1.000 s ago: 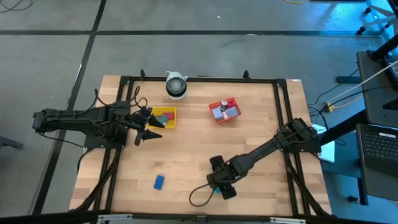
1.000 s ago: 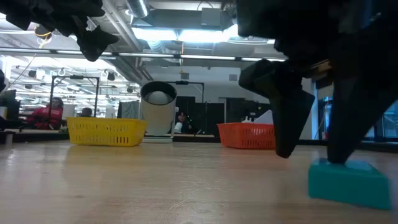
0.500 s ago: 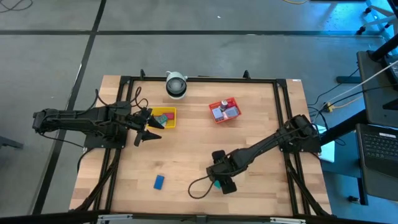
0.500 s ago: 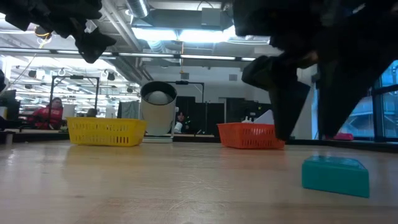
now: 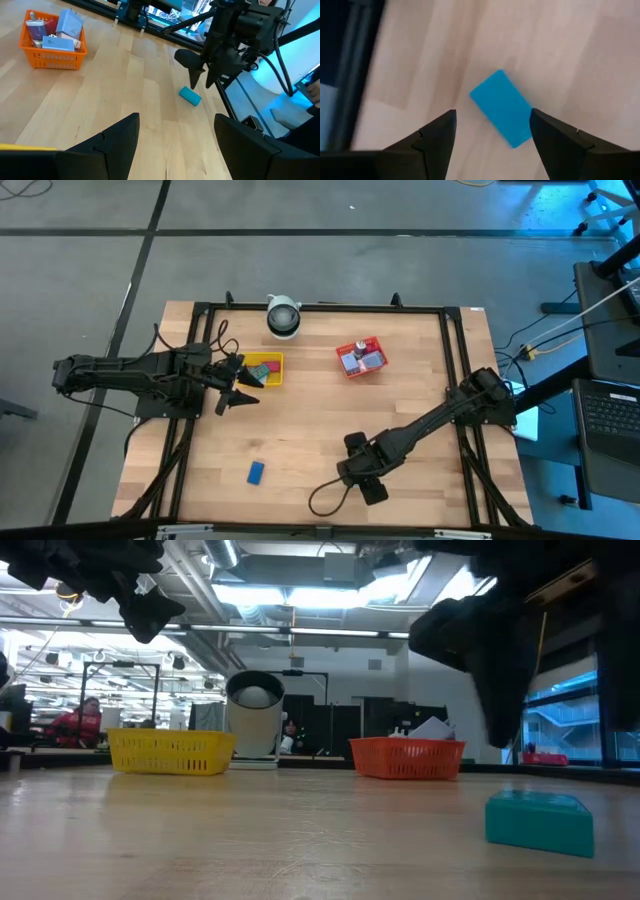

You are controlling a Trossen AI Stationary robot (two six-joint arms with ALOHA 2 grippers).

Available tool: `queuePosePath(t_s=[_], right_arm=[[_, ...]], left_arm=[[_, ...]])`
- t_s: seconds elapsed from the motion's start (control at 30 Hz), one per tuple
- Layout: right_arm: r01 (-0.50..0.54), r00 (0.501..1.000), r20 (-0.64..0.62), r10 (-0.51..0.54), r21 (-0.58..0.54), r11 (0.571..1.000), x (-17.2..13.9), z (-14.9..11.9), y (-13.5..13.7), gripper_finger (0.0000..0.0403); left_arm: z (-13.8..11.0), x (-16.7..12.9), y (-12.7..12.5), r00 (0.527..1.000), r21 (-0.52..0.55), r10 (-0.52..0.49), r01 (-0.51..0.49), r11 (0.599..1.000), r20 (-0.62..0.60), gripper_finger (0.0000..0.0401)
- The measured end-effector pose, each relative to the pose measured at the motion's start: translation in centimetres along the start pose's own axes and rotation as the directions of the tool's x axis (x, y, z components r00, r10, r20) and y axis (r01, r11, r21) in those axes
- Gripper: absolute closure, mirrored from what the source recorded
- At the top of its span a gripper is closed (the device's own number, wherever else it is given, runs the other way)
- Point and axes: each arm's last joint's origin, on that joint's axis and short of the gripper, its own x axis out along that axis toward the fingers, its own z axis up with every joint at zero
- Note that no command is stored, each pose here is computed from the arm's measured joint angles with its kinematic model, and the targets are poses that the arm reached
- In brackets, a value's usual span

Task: Pick & Place Office items
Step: Put the light blue digital timer into the yellow bin

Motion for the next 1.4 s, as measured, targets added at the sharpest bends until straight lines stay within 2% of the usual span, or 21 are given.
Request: queuePosePath(t_s=[0.1,0.27,0.4,0.63,0.73,1.0,1.23,1.4], right_arm=[[0.043,0.999,0.014,-0.042,-0.072,0.996,0.0,0.1,-0.1,0.0142],[0.027,0.999,0.025,-0.023,-0.191,0.981,0.0,0.1,0.2,0.0125],[0.017,0.999,0.035,-0.007,-0.304,0.953,0.0,0.1,0.8,0.0122],[0.015,1.000,-0.011,-0.021,-0.396,0.918,1.7,-0.7,0.5,0.0122],[0.049,0.997,-0.026,-0.067,-0.434,0.899,2.1,-1.1,0.3,0.0122],[0.069,0.997,-0.007,-0.080,-0.435,0.898,2.6,-0.5,-0.8,0.0122],[0.010,0.997,-0.066,-0.042,-0.431,0.902,4.4,-0.8,-1.2,0.0123],[0.004,0.996,-0.080,-0.043,-0.430,0.903,4.8,-0.9,-1.2,0.0151]], left_arm=[[0.0,0.0,0.0,1.000,-0.002,-0.012,0.012,1.000,-0.004,0.0148],[0.0,0.0,-0.1,1.000,-0.002,-0.021,0.021,1.000,-0.007,0.0148],[0.1,0.0,0.0,1.000,0.014,0.000,0.000,1.000,0.006,0.0148],[0.5,0.0,-0.1,0.998,0.027,0.009,-0.011,1.000,0.057,0.0148],[0.5,0.0,-0.1,0.998,0.028,0.009,-0.011,1.000,0.059,0.0148],[0.5,0.0,-0.1,0.998,0.022,0.009,-0.010,1.000,0.058,0.0148],[0.5,0.0,-0.1,0.998,0.020,0.009,-0.010,1.000,0.057,0.0148],[0.5,0.0,-0.1,0.998,0.027,0.009,-0.010,1.000,0.058,0.0148]])
